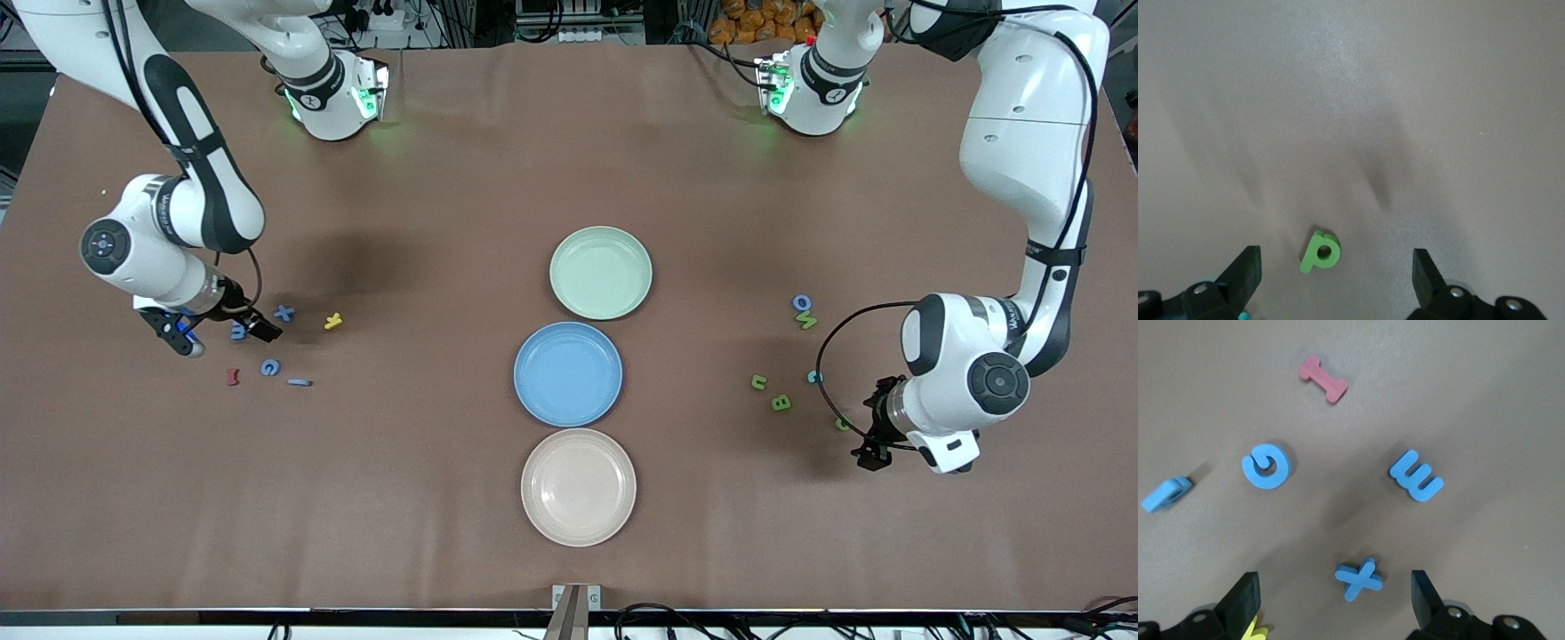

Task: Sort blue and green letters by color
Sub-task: 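Grasp the green P with the left gripper while the right grasps blue X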

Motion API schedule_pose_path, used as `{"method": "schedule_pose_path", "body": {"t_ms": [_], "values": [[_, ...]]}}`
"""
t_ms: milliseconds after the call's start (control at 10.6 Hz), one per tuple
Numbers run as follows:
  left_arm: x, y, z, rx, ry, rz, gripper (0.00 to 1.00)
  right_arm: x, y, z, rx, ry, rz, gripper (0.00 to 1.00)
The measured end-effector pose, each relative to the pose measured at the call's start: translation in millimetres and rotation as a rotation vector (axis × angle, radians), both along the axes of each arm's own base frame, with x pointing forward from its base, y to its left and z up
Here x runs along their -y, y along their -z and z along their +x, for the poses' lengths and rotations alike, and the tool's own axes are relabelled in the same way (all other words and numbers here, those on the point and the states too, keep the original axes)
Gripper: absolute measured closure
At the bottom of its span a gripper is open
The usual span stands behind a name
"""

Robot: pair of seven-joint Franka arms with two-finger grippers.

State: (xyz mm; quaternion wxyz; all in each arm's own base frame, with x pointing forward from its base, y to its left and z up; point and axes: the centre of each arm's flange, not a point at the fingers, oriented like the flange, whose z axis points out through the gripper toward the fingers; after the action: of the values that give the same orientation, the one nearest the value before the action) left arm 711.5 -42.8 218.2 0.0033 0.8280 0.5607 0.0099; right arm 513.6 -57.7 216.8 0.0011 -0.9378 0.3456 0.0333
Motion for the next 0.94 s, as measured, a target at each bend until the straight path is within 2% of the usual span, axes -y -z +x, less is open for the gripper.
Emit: {"method": "schedule_pose_path", "body": {"t_ms": [283,754,942], "values": [[3,16,2,0.024,-0.004,-0.009,0.00,-8,16,-12,-0.019,-0.012,0.003,0.00],[4,40,-5,-0.007,0.076,0.023,0.00,-12,40,-37,-0.022,-0.017,-0.002,0.00],[5,45,-8,-0.019,0.096,0.023,0.00,-12,41,-38,-0.022,-0.038,-0.001,0.09]]}}
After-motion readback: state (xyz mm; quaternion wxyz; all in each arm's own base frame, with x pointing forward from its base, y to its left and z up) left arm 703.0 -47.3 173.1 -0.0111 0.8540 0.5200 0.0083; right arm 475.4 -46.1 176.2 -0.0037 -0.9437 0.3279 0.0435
